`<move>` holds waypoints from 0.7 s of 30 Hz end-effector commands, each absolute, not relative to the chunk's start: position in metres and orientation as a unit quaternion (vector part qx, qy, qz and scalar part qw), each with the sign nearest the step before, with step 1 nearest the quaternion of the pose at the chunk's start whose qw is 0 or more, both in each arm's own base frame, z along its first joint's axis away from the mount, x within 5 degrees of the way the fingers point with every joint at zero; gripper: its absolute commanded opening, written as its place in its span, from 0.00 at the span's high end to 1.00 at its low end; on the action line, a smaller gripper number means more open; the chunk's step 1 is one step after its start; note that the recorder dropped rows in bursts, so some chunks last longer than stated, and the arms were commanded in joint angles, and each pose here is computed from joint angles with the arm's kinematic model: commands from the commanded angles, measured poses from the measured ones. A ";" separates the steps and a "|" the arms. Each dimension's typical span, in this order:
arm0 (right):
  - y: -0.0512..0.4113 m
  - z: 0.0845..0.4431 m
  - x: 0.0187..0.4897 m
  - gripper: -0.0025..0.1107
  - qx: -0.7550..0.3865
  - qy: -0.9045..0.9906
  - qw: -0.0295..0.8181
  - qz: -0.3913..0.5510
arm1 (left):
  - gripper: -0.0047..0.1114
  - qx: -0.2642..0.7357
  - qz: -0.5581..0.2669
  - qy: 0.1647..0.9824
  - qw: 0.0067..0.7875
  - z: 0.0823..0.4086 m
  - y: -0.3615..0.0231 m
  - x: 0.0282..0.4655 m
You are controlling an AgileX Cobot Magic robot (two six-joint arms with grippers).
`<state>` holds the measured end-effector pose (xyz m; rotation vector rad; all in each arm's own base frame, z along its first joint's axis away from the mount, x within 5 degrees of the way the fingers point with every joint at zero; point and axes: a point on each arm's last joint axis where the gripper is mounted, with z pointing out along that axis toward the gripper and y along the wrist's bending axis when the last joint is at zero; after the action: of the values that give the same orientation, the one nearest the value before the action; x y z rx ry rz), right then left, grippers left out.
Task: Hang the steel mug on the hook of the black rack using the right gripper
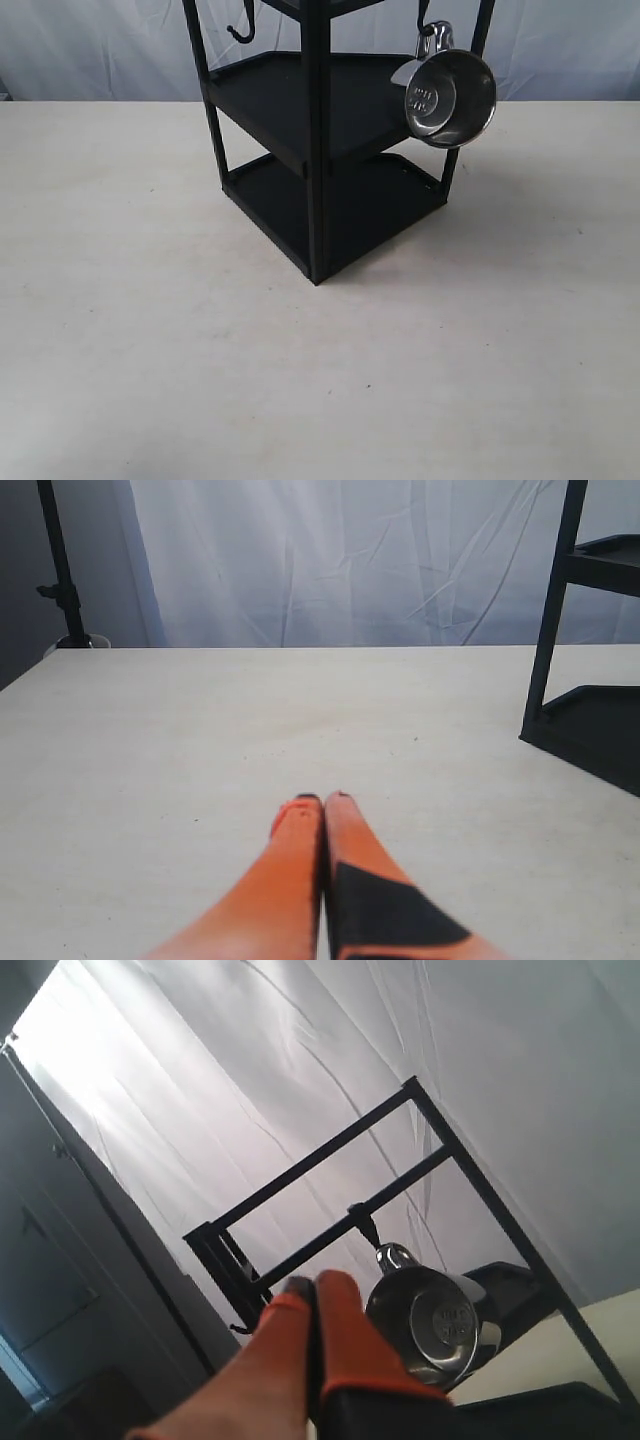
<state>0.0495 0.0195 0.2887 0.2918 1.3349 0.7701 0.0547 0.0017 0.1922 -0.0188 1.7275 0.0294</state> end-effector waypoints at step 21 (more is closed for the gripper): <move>0.008 0.246 0.052 0.99 0.066 0.759 0.636 0.119 | 0.96 -0.007 0.011 0.759 0.651 0.191 0.001 0.055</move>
<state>0.0531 0.0152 0.2607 0.0534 1.6406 0.3313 0.0547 0.0017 0.1922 -0.0188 1.7275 0.0294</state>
